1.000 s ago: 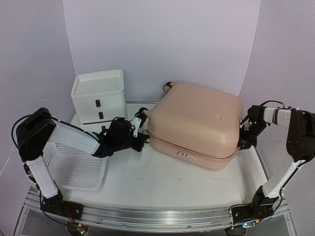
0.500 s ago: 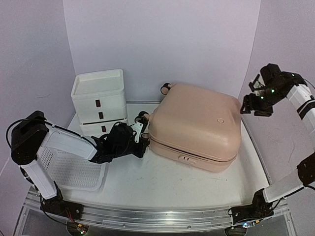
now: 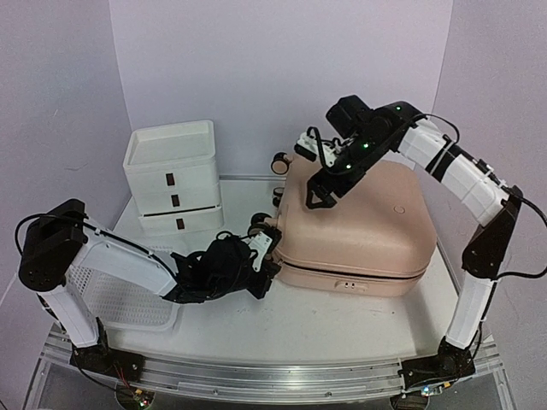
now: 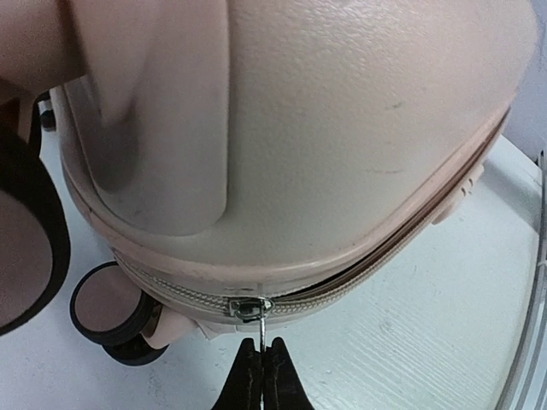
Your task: Open, take out, and arrange the luggage
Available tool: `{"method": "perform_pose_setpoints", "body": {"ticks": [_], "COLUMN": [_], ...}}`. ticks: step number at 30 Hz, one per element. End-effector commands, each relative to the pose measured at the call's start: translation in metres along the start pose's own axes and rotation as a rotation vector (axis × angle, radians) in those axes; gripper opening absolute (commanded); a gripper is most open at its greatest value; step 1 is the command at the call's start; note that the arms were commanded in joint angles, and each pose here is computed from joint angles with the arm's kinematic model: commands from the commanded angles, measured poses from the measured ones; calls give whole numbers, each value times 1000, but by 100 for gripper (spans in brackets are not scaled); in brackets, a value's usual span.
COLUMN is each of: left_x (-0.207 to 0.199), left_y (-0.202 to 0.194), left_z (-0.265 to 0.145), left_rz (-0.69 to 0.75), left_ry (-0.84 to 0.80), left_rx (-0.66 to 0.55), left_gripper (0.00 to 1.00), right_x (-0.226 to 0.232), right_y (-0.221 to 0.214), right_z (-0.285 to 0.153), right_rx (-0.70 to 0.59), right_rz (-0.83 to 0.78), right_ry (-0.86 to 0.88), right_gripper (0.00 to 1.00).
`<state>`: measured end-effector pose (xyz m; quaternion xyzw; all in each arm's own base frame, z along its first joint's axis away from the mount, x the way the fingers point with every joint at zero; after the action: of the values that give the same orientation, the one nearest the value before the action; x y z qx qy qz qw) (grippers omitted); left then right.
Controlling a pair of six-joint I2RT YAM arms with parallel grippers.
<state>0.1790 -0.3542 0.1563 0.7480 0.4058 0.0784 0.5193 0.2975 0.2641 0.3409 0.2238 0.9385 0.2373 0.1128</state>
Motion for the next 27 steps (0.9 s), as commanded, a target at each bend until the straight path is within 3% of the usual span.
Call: {"method": "perform_pose_setpoints", "body": {"ticks": [1, 14, 27], "left_x": [-50, -45, -39], "left_y": [12, -6, -12], "left_z": [0, 13, 13], "left_rz": [54, 285, 272], "left_ry": [-185, -75, -43], "left_rx": [-64, -63, -57], "left_gripper": [0, 0, 0], "right_x": [15, 67, 85], "right_y": [32, 46, 56], "right_z": [9, 55, 101], "right_rx": [-64, -1, 96], "right_rz": [-148, -378, -523], "right_ry": [59, 243, 168], "right_gripper": [88, 90, 85]}}
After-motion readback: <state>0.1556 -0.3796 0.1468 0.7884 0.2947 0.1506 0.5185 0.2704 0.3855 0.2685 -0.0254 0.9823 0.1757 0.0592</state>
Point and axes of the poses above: each gripper's point midway between its finger pads, its own z axis out along the fingers, its own x axis along the line the jaws close on, y = z × x, the point moved 9 cm from there along -z, back along the fingers, and after that the axes turned 12 degrees about -z, right-handed, at the moved point
